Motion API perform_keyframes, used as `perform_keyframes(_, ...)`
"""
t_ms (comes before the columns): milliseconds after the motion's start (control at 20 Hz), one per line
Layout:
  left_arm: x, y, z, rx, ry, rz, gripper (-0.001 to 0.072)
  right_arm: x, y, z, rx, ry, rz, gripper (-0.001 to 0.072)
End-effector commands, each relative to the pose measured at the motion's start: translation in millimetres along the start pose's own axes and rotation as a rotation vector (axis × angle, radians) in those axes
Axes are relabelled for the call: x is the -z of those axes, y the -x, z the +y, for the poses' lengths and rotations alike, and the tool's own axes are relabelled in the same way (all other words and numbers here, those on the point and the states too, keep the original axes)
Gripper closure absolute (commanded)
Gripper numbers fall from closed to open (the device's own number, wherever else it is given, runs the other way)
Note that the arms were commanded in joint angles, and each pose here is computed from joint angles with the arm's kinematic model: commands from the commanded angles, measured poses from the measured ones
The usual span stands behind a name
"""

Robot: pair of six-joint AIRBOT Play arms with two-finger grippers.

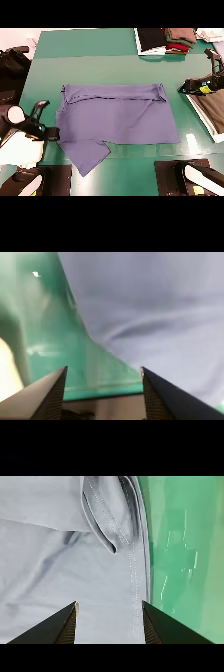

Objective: Fold the shirts.

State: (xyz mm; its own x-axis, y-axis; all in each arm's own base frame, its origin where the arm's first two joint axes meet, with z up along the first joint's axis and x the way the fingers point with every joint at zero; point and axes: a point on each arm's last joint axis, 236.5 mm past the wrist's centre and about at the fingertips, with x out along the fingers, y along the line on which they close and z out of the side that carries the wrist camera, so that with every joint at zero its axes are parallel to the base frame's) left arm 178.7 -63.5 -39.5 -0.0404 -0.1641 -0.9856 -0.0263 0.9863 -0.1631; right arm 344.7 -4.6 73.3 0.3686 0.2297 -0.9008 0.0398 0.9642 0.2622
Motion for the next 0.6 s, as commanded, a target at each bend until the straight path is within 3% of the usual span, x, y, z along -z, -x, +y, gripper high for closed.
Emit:
perform_keyframes(0,26.0,-27.6,-8.8,0.066,0.072,0.05,0.0171,0.6,-0.7,9.1,-0.008,0.024,-0.002,0.0265)
perform_keyframes(550,37.5,-66.0,-38.0,0.232,0.189,0.055,0.0172,4.0,-3.6,22.9,-0.024,0.06,0.013,0.0265)
